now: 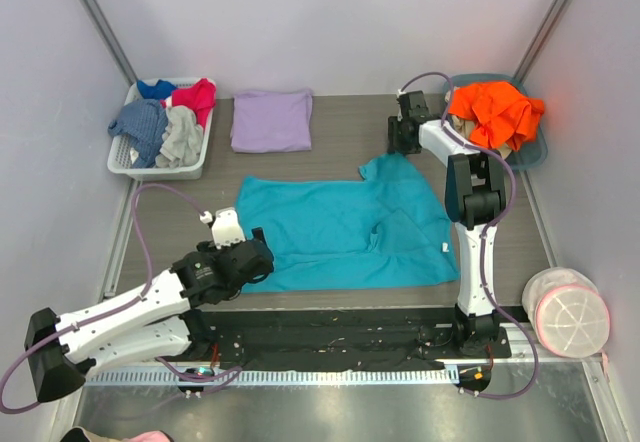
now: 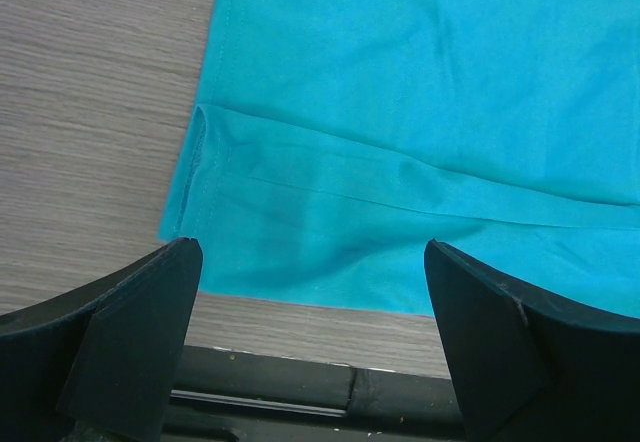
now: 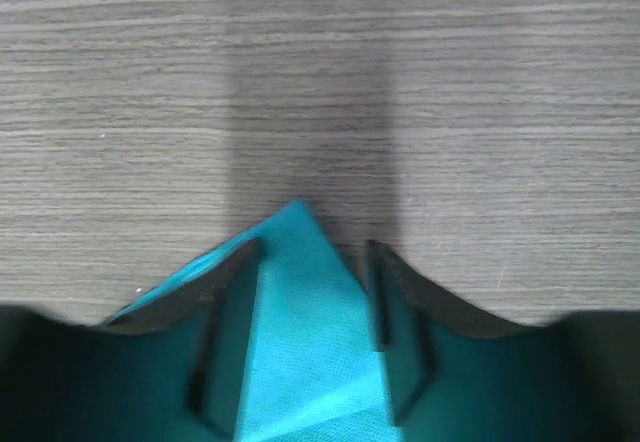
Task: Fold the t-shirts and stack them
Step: Fold the tshirt
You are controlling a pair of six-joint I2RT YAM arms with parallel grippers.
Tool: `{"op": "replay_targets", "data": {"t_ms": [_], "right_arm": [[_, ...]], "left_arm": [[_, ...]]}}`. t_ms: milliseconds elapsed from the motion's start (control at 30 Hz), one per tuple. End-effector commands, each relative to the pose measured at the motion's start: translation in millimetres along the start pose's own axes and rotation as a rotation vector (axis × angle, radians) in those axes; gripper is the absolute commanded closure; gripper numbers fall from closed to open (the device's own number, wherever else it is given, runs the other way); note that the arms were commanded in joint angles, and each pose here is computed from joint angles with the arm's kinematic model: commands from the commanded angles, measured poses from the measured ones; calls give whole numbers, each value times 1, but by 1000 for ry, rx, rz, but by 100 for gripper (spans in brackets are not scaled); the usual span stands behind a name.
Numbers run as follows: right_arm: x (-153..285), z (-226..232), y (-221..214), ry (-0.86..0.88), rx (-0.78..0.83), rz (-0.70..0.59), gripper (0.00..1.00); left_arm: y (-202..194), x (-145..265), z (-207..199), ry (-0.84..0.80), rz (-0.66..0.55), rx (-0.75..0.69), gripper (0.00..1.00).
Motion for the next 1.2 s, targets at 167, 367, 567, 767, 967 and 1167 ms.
{"op": "replay_targets", "data": {"t_ms": [167,367,567,767,967,1167], "right_arm": [[-10,5,-20,60,7,89,99],[-12,5,-24,58,0,100,99],[-15,6,-27,67,-13,113,99],[-17,5,-31,68,-16,123,99],[-18,6,-31,74,-15,124,99],[-21,6,-33,71,-15,130,99]], "left_arm": [[23,-6,-5,11,-60,12,0],[82,-51,-15,31,-71,-16,0],[122,-124,-20,88,-13,-45,2],[140,-172,-39,96,-19,-91,9],[153,-205,-39,124,-19,-127,13],[161,-229,-17,129,0,-77,26]]}}
Point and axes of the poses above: each gripper's point midway between its finger pads, its own x axis back along the fingers, its own z axis along the line the jaws close on, y = z × x, the point moved 6 cm from there along x, back along the fingers, and after that the axes turned 5 degrees about -x, right-handed, at the moved point
